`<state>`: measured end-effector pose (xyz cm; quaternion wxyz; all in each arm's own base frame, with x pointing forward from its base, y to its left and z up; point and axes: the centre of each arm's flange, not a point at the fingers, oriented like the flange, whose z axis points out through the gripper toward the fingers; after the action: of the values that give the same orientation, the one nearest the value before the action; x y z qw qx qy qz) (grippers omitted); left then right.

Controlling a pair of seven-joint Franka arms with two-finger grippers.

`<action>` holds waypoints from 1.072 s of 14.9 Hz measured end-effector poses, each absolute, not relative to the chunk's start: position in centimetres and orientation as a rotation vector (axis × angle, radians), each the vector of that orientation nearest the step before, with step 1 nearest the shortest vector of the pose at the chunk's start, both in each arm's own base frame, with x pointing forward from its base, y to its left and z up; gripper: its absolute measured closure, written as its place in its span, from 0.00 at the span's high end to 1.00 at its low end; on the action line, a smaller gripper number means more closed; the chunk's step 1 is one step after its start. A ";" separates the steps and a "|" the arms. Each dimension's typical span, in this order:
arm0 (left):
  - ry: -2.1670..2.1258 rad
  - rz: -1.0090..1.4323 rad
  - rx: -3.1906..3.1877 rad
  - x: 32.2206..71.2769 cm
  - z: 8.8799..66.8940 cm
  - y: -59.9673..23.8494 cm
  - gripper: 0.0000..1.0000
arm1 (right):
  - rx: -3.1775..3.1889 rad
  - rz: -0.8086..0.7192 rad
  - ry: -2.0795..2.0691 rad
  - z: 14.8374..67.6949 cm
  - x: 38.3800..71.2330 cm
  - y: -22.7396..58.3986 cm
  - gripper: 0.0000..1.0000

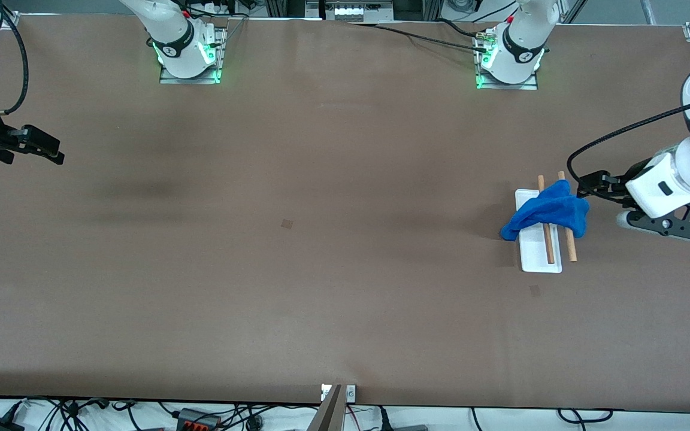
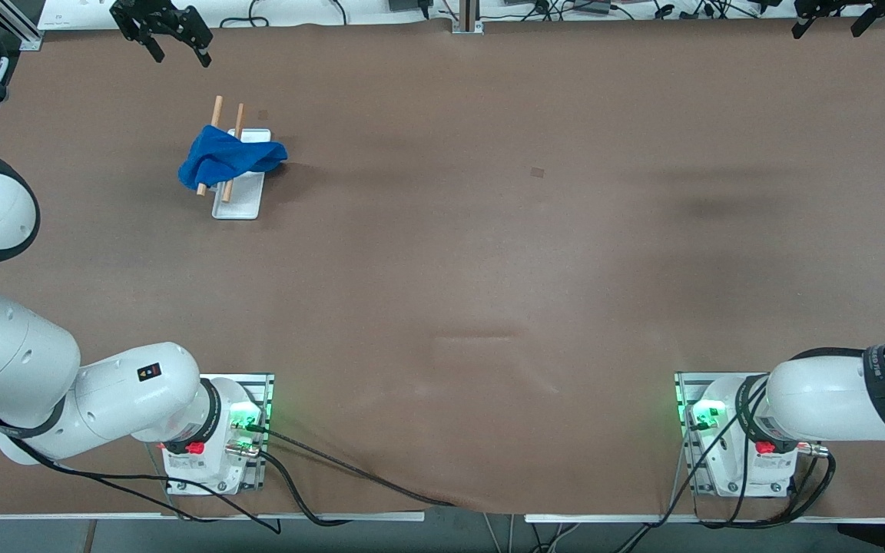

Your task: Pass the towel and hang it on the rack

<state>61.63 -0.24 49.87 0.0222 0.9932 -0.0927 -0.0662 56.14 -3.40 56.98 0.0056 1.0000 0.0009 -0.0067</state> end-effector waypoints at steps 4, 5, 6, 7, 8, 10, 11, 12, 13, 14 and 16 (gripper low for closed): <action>-0.269 -0.154 3.086 61.3 51.7 -0.1 1.00 | 3.130 -0.019 0.002 57.0 56.1 -3.4 1.00; -0.250 -0.141 3.084 61.1 52.2 0.2 1.00 | 3.130 -0.019 0.002 57.1 56.1 -3.4 1.00; -0.229 -0.131 3.089 60.9 52.7 0.6 1.00 | 3.130 -0.019 0.002 57.1 56.1 -3.4 1.00; -0.206 -0.120 3.098 60.7 53.2 1.0 1.00 | 3.130 -0.018 0.002 57.1 56.1 -3.4 1.00; -0.185 -0.111 3.108 60.6 53.6 1.4 1.00 | 3.130 -0.019 0.002 57.1 56.1 -3.4 1.00; -0.137 -0.090 3.108 60.1 54.5 2.1 1.00 | 3.131 -0.023 0.002 57.2 56.0 -3.4 1.00; -0.094 -0.083 3.108 59.8 54.9 2.4 1.00 | 3.131 -0.029 0.003 57.2 55.9 -3.4 1.00; -0.032 -0.080 3.110 59.3 55.1 2.7 1.00 | 3.131 -0.032 0.005 57.2 55.9 -3.3 1.00; 0.034 -0.079 3.112 58.9 55.3 3.0 1.00 | 3.131 -0.034 0.006 57.2 55.9 -3.3 1.00; 0.081 -0.076 3.113 58.6 55.6 3.2 1.00 | 3.131 -0.035 0.007 57.2 55.9 -3.2 1.00; 0.108 -0.080 3.114 58.0 56.1 3.1 1.00 | 3.131 -0.038 0.007 57.2 55.8 -3.2 1.00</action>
<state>58.00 3.06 56.13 0.0125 0.9990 0.0348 -0.0257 55.83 -3.23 57.18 0.0052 0.9999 0.0022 -0.0120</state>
